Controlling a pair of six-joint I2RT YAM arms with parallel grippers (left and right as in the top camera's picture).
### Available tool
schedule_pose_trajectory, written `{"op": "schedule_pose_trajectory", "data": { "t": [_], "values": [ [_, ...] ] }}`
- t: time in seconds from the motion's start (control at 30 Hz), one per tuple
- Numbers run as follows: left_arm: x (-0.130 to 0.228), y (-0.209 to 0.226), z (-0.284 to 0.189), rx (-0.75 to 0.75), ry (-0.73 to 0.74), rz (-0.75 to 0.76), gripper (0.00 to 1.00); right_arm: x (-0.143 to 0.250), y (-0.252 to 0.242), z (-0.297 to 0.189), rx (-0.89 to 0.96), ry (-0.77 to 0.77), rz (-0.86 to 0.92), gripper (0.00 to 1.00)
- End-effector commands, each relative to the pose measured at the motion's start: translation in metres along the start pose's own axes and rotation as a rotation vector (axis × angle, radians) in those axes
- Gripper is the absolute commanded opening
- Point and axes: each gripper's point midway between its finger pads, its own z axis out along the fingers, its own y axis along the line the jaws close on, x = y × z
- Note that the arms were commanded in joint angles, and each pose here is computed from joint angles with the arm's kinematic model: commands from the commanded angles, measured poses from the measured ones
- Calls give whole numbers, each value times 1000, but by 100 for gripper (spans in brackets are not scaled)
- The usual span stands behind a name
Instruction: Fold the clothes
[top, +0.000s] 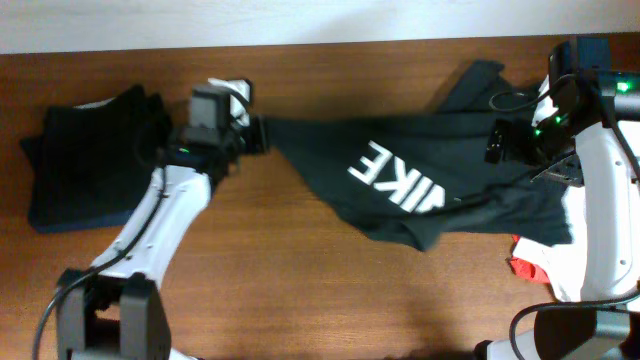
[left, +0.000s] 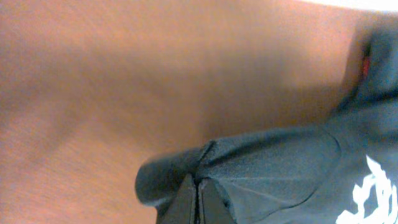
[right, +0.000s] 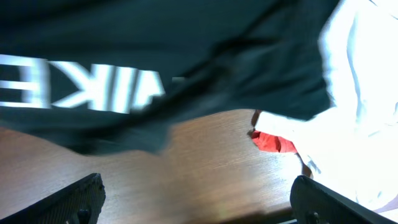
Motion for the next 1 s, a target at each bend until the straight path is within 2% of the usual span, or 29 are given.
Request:
{"op": "schedule_pose_trajectory", "data": {
  "t": [0.0, 0.03, 0.07, 0.13, 0.2, 0.27, 0.37, 0.43, 0.6, 0.63, 0.67, 0.7, 0.73, 0.77, 0.83, 0.9, 0.97],
  "values": [
    [-107, 68, -62, -212, -279, -52, 0, -1, -5, -4, 17, -20, 11, 99],
    [-112, 80, -68, -231, -290, -68, 37, -1, -5, -4, 17, -19, 11, 99],
    [-105, 84, -66, -236, -260, -76, 99, -1, -5, -4, 17, -20, 11, 99],
    [-75, 89, -56, -250, -137, -96, 99, -1, -5, -4, 17, -19, 11, 99],
    [-23, 66, -44, -140, 80, -125, 99, -1, -5, -4, 17, -19, 11, 99],
    [31, 18, -37, 31, 311, -148, 99, -1, -5, -4, 17, -19, 11, 99],
    [85, -31, -29, 116, 520, -120, 99, -1, -5, -4, 17, -19, 11, 99],
    [122, -69, -13, 143, 626, -57, 99, -1, -5, -4, 17, -19, 11, 99],
    [198, -115, 32, 126, 788, -48, 99, -1, -5, -4, 17, -19, 11, 98],
    [208, -120, 42, 133, 797, -30, 91, -1, -5, -4, 17, -19, 11, 99],
    [213, -122, 47, 137, 798, -21, 76, -1, -5, -4, 17, -19, 11, 99],
    [215, -124, 51, 141, 793, -14, 49, -1, -5, -4, 17, -19, 11, 99],
    [214, -119, 53, 116, 781, -5, 11, -1, -5, -4, 17, -19, 11, 99],
    [212, -111, 55, 72, 770, 7, 1, -1, -5, -4, 17, -19, 11, 99],
    [213, -82, 51, -50, 783, 17, 0, -1, -7, -5, 26, -21, 12, 99],
    [195, -2, 19, -325, 810, 5, 0, -2, -9, -4, 39, -24, 12, 99],
    [162, 58, -14, -477, 767, -28, 0, -2, -9, -4, 39, -24, 12, 99]
  ]
}}
